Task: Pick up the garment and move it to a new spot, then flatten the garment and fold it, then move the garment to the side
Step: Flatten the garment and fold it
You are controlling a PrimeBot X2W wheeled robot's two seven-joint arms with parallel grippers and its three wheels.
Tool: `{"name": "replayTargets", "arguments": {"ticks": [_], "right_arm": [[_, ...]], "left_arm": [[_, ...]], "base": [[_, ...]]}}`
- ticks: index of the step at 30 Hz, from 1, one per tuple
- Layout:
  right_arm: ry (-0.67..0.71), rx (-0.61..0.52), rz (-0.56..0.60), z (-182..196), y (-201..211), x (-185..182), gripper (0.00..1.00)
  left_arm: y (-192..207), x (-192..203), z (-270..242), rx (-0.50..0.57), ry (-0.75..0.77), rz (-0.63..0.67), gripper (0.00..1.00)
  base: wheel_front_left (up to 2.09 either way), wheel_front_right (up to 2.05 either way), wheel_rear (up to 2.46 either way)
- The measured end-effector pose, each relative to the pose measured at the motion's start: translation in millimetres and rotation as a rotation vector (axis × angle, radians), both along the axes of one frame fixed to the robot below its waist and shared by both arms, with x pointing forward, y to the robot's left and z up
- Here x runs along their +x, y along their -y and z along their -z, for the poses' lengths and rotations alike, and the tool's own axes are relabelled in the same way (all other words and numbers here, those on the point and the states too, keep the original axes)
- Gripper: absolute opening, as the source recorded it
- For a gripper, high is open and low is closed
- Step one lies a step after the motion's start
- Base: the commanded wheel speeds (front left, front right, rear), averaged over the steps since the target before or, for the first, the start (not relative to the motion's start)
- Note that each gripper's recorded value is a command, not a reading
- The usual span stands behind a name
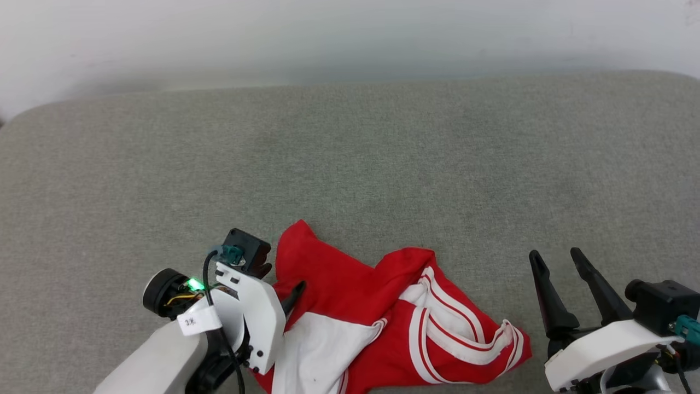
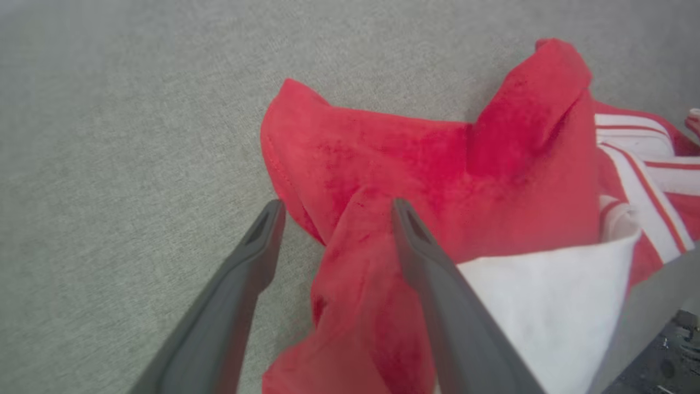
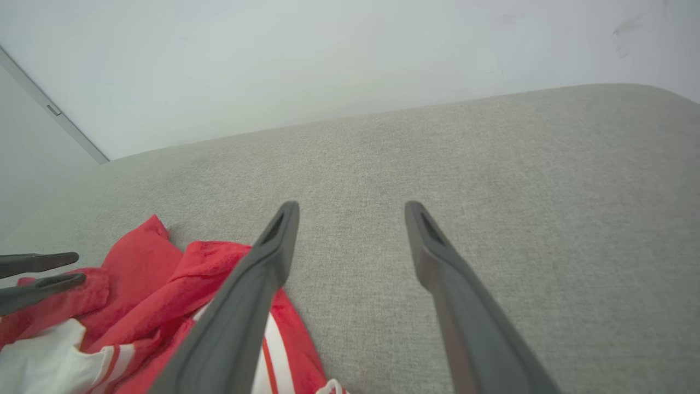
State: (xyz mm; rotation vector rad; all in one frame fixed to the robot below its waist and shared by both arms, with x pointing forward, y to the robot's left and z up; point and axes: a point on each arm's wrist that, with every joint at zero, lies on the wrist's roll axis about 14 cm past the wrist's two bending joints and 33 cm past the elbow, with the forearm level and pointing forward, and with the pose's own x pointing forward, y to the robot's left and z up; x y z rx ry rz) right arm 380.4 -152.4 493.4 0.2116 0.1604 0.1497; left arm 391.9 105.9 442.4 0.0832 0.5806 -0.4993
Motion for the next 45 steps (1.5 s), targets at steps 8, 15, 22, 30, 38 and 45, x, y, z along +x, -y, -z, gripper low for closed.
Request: {"name": "replayTargets", "arguments": {"ticks": [8,15,22,30,38,45], "right_arm": [[-0.045,0.015,0.061,20,18,4,1.00],[-0.057,0.032,0.091,27,26,4,1.00],[-0.043,0.042,0.112,25,31,1,1.00],[-0.017,0.057,0.137,18,38,-2,1.00],[-0.015,0.066,0.175,17,50,-3,1.00],[-0.055,0.061,0.224,31,65,-6,1.00]], "left_arm": [[6,2,55,0.134,-0.243,0.151,1.00],[14,4,70,0.188,-0.343,0.243,0.00],[47,53,20,0.109,-0.051,0.270,0.00],[84,99,-60,-0.007,0.263,0.260,0.00],[146,120,-93,-0.181,0.377,0.266,0.00],[188,121,-35,-0.207,0.203,0.299,0.00]], "base": [[0.00,0.00,0.00],[0.00,0.00,0.00],[0.00,0.00,0.00],[0.00,0.00,0.00],[0.00,0.00,0.00],[0.00,0.00,0.00]]}}
